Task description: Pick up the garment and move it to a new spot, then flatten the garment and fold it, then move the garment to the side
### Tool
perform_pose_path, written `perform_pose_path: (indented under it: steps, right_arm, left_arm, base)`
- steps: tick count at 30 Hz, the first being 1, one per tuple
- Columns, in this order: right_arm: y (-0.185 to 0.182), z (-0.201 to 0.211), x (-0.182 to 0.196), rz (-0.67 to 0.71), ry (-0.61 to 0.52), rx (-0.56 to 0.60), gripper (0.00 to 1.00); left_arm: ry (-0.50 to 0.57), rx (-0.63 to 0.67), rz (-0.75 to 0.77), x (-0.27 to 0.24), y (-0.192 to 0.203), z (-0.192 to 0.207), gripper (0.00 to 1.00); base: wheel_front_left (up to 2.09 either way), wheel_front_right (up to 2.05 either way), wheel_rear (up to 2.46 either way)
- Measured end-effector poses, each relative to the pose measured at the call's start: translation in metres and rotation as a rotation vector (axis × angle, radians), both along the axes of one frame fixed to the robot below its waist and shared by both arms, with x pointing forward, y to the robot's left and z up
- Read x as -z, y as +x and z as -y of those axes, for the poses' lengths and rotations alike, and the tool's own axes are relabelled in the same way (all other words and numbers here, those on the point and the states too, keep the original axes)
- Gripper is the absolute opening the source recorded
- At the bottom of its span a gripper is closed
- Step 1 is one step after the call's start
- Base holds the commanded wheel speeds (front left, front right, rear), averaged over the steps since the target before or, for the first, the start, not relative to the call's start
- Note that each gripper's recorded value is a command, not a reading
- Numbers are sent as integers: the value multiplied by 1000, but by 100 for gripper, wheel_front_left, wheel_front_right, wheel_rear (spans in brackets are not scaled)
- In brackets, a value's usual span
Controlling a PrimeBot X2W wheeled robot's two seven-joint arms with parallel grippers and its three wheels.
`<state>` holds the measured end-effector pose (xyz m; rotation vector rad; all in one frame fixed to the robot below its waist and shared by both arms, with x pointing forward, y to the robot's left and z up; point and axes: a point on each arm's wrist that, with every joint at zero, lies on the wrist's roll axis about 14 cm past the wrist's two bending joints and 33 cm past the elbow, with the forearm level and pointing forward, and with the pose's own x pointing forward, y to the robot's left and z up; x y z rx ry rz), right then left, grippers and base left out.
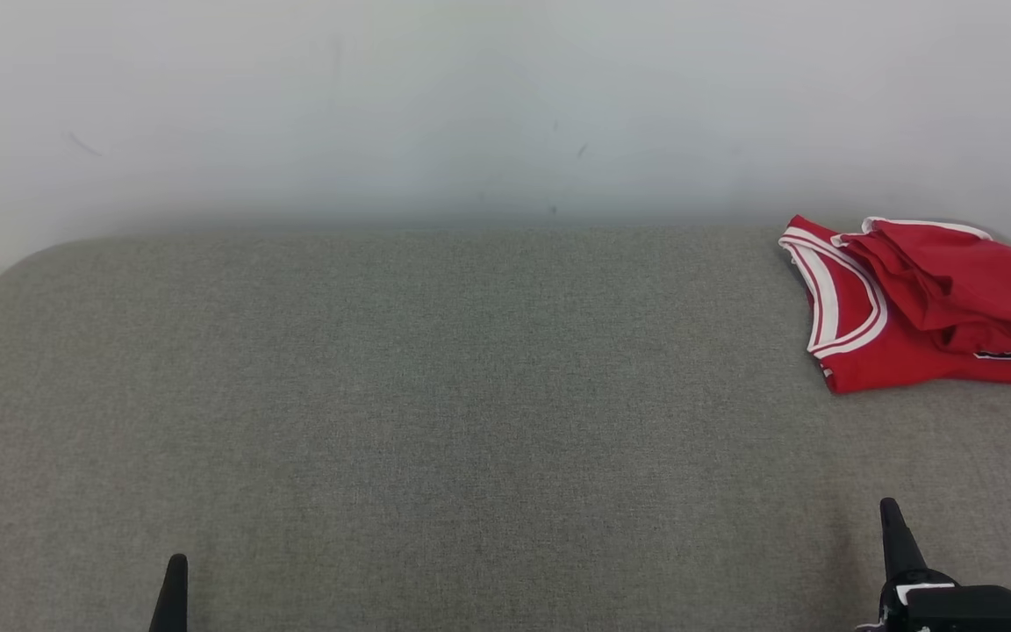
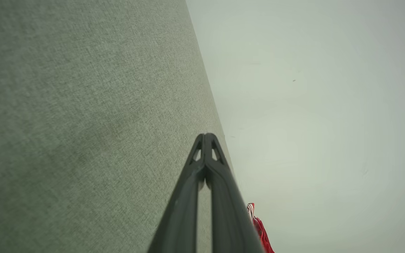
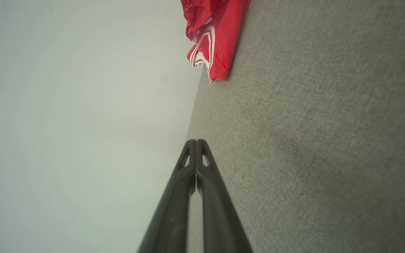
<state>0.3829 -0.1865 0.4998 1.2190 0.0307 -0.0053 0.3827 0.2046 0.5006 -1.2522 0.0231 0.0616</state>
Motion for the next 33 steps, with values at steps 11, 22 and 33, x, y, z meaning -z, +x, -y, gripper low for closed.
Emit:
perform_pose_path:
  steps: [11,22,33]
  right_arm:
    - [3,3,-1,1,103,7,0]
    - [6,7,-4,8,201,15,0]
    - [8,9,-3,8,289,21,0]
  left_arm:
    - [-99,10,11,-1,4,1,0]
    - [-183,21,25,-3,7,3,0]
    - [-262,28,29,-2,9,3,0]
  base:
    - [0,0,0]
    - [0,0,0]
    - [0,0,0]
